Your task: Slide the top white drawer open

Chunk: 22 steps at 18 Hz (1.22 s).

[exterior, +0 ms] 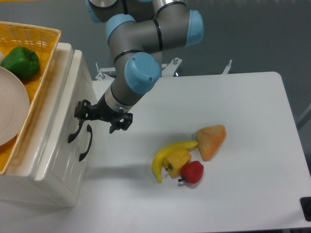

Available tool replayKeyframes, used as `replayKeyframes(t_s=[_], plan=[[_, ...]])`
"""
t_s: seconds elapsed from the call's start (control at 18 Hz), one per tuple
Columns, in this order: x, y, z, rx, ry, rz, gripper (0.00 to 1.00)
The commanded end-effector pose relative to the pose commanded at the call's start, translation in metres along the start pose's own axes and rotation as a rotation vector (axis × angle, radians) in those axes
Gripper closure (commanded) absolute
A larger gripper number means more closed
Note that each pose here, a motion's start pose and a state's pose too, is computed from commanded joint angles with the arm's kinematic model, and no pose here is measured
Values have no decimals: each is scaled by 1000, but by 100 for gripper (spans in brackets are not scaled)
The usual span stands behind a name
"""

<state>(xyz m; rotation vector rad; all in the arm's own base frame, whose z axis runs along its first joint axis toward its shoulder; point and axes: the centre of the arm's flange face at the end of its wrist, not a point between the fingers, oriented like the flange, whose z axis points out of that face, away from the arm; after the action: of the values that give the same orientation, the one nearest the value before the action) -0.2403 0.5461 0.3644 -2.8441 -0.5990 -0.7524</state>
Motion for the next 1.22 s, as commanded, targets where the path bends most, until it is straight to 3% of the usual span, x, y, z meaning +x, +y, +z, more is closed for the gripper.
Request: replayKeyframes(t_s=[1.22], plan=[[5, 1, 3, -3, 0, 13, 0]])
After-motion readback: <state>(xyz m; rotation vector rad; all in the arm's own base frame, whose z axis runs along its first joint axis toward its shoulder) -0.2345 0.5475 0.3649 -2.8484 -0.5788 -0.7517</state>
